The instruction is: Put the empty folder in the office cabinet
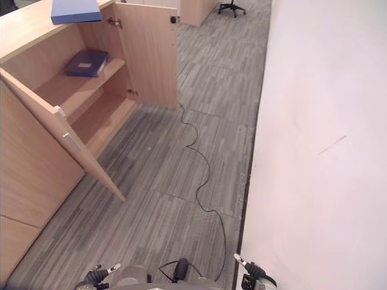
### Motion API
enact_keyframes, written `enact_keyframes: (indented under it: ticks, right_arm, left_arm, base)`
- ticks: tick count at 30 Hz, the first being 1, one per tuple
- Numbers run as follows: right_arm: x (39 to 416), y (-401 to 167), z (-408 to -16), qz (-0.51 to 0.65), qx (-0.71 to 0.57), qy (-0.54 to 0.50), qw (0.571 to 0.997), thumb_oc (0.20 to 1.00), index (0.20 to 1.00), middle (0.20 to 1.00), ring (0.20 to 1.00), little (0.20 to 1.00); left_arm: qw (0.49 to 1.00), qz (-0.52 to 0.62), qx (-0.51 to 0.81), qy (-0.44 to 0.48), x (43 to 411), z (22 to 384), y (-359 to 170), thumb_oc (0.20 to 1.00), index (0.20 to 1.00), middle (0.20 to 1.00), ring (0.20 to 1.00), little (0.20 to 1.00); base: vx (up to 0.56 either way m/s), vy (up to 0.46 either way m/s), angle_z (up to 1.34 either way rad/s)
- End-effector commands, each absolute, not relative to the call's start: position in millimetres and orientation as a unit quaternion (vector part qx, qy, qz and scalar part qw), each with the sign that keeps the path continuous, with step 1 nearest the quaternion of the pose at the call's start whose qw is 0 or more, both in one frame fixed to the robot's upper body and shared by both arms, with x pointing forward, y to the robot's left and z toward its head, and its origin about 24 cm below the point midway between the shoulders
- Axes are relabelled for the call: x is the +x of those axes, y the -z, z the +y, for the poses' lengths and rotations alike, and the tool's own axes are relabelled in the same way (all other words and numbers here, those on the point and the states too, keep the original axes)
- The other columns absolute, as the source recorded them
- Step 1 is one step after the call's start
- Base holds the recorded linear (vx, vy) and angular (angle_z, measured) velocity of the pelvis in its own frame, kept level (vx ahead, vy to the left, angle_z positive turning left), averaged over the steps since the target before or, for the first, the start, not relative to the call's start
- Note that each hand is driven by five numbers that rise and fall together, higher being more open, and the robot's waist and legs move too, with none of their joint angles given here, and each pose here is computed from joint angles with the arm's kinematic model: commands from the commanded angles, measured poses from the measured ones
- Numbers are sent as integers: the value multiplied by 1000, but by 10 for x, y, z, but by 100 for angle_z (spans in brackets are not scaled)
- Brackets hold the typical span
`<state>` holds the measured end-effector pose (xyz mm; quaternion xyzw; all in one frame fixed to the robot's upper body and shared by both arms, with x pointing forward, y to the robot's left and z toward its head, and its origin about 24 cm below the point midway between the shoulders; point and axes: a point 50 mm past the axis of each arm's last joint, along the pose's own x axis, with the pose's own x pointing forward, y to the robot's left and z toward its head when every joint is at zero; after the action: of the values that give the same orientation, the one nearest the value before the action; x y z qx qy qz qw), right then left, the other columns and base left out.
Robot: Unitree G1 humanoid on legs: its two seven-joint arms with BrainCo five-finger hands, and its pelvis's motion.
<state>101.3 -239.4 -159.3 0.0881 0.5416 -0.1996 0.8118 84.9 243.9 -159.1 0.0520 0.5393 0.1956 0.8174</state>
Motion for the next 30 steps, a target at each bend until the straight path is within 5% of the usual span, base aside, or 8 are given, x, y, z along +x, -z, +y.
enact_keyframes:
  ticks: [1,14,30]
  right_arm:
    - [1030,1545,-2549,529,68,212,819,1000,1000,1000,1000,1000]
    - [946,1604,-2407,554,46,173,813,1000,1000,1000,1000,1000]
    - [1211,1565,-2244,524,68,138,838,1000,1000,1000,1000,1000]
  left_arm:
    - [816,536,57,-207,831,2475,1585,1000,1000,1000,1000,1000]
    - [791,567,35,-229,542,2473,1638,1000,1000,1000,1000,1000]
    - [792,558,43,-243,641,2617,1588,1000,1000,1000,1000,1000]
  base:
    - [229,-14,4]
    - [243,68,-20]
    - [254,228,-6]
